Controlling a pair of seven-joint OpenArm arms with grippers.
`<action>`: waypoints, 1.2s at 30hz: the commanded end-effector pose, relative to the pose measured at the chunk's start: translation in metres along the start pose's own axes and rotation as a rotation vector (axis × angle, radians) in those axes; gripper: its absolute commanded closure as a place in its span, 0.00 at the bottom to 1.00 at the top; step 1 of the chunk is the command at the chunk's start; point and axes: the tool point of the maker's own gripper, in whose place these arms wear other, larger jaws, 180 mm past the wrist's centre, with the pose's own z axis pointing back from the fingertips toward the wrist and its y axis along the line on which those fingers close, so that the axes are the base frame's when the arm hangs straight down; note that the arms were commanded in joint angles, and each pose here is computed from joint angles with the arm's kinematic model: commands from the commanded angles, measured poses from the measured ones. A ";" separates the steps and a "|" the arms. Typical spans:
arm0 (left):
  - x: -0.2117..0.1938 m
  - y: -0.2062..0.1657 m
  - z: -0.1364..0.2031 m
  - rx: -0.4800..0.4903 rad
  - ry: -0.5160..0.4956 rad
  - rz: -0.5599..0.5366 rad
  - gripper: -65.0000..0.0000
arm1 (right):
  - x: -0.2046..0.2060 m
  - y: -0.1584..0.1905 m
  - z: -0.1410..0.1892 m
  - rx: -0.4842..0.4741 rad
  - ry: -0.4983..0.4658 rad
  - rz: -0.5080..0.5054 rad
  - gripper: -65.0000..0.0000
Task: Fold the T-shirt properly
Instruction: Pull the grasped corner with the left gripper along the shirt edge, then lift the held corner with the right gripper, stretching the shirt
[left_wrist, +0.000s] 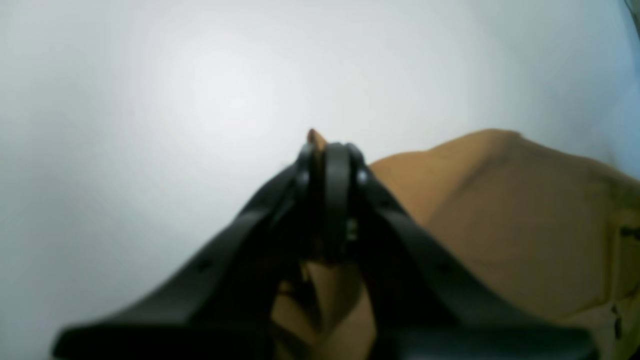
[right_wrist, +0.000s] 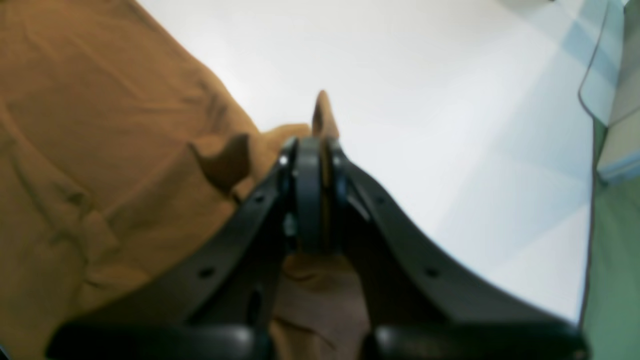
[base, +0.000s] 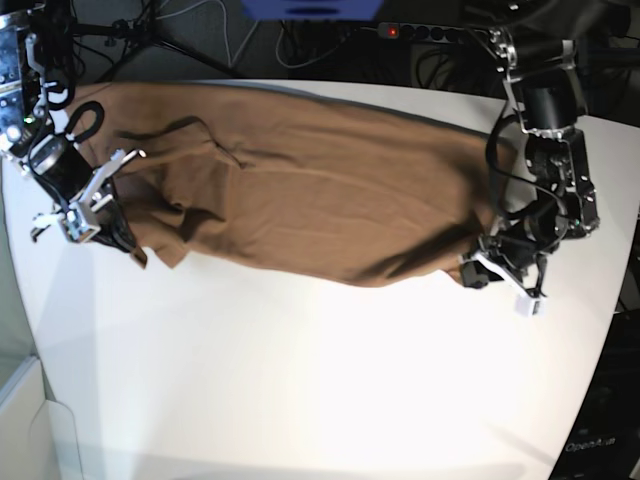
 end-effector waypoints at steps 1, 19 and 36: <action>0.020 -0.002 0.009 -0.016 -0.057 -0.033 0.95 | 0.016 -0.003 0.004 -0.002 -0.050 0.016 0.96; 0.000 -0.007 0.054 0.009 -0.008 -0.172 0.95 | 0.008 0.051 0.043 0.099 -0.117 -0.057 0.96; -0.013 0.013 0.092 0.011 -0.048 -0.104 0.95 | -0.019 0.035 0.100 0.019 -0.124 -0.107 0.96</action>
